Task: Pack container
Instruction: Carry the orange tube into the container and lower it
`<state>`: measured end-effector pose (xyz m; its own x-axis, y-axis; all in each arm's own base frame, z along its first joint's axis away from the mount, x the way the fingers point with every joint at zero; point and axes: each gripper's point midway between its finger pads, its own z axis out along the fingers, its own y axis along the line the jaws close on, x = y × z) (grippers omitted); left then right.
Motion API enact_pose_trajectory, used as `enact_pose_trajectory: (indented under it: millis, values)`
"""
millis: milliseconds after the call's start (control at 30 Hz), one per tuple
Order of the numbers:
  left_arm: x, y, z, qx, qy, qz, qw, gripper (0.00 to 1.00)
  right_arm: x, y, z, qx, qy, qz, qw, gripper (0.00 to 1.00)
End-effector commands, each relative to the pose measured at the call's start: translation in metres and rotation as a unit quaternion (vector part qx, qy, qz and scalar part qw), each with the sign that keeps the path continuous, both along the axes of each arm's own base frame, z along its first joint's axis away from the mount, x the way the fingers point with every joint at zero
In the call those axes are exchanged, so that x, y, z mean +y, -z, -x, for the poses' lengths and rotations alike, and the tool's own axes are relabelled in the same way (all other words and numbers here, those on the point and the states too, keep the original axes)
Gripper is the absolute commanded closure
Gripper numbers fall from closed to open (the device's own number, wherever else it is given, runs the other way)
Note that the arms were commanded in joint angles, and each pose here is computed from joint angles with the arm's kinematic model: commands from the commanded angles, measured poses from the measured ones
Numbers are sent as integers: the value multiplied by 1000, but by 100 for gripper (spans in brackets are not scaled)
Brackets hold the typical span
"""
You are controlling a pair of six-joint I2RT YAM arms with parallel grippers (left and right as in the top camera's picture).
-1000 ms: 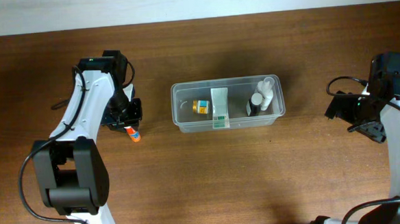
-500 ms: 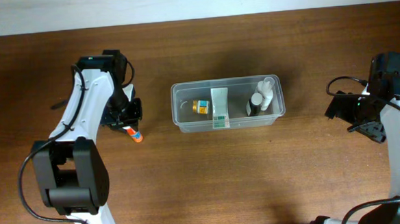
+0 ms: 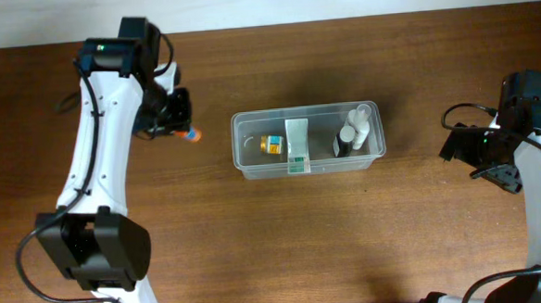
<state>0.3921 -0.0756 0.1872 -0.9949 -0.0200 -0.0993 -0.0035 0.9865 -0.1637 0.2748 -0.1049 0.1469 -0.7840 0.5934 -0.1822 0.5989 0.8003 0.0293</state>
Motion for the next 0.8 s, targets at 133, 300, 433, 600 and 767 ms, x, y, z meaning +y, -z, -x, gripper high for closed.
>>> enact_pose_trajectory:
  millis: [133,300,433,600,767]
  values:
    - [-74,-47,0,-71,82,47,993,73,-2,-1,0,-4,8,1,1000,2]
    - [-107,-62,1,-104,121,57,986,73,-2,-1,0,-4,8,1,1000,2]
    - [-128,-64,6,-114,145,61,981,73,-2,-1,0,-4,8,1,1000,2]
    - [-138,-62,10,-122,151,35,980,74,-2,-1,0,-4,8,1,1000,2]
    - [-143,-61,12,-130,160,10,978,73,-2,-1,0,-4,8,1,1000,2]
